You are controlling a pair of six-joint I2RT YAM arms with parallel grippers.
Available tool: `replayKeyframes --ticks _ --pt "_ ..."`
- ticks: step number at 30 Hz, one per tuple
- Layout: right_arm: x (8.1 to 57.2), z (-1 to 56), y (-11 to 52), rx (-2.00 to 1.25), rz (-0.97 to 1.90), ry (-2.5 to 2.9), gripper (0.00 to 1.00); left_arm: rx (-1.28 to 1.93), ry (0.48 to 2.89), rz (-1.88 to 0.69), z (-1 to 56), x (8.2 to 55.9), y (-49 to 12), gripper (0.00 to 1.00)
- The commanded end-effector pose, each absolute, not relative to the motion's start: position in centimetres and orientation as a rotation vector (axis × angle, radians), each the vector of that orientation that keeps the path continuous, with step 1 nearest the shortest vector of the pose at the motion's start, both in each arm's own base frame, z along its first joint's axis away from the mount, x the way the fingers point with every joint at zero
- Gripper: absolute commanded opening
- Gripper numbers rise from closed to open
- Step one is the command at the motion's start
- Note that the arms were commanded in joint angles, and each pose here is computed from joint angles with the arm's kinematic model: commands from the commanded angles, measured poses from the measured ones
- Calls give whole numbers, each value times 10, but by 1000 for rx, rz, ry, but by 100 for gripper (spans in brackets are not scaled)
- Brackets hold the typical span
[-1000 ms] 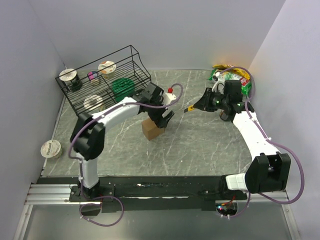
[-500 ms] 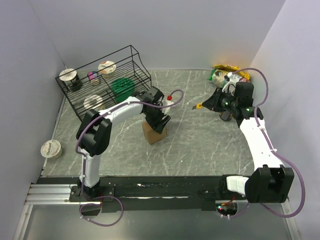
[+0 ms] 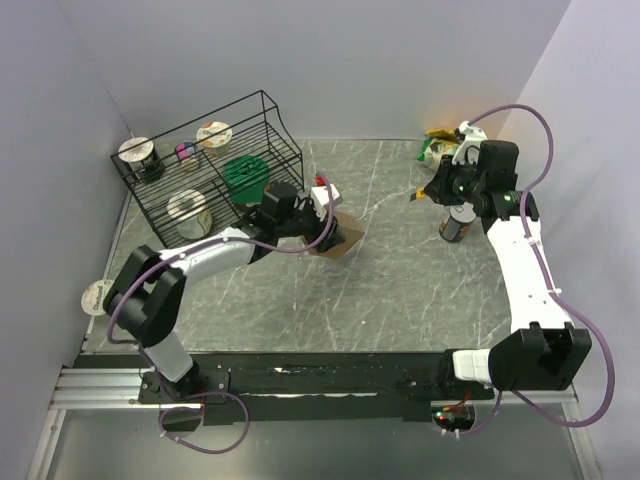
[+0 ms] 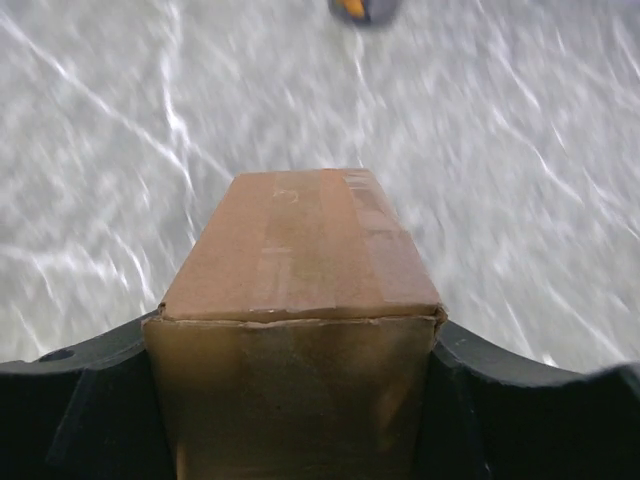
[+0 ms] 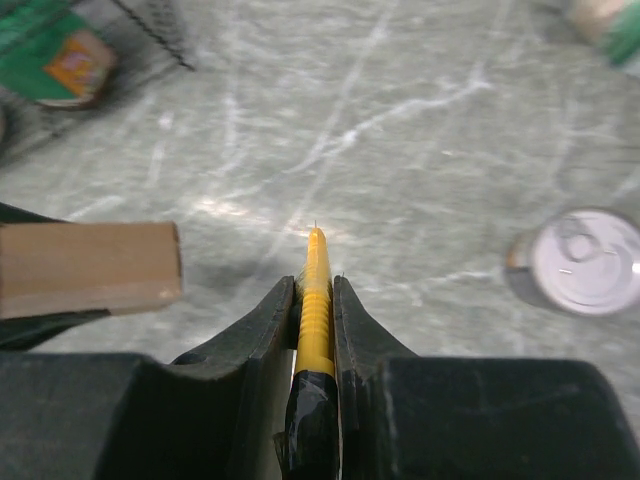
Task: Unpack the express box
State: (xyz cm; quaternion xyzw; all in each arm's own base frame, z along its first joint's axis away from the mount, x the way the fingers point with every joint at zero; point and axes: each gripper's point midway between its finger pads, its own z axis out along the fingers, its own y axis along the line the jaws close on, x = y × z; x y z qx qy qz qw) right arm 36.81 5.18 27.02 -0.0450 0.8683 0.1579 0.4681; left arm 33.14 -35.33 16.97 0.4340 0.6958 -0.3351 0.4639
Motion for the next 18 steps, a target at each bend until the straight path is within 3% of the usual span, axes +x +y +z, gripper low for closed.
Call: replayKeyframes --ticks 1,8,18 --pt "377 281 24 -154 187 2161 0 891 1384 -919 213 361 -386 67" --pt "380 297 10 -215 76 2177 0 785 1243 -1005 213 362 -411 70" --pt "388 290 18 -239 83 2195 0 767 1307 -1025 174 331 -393 73"
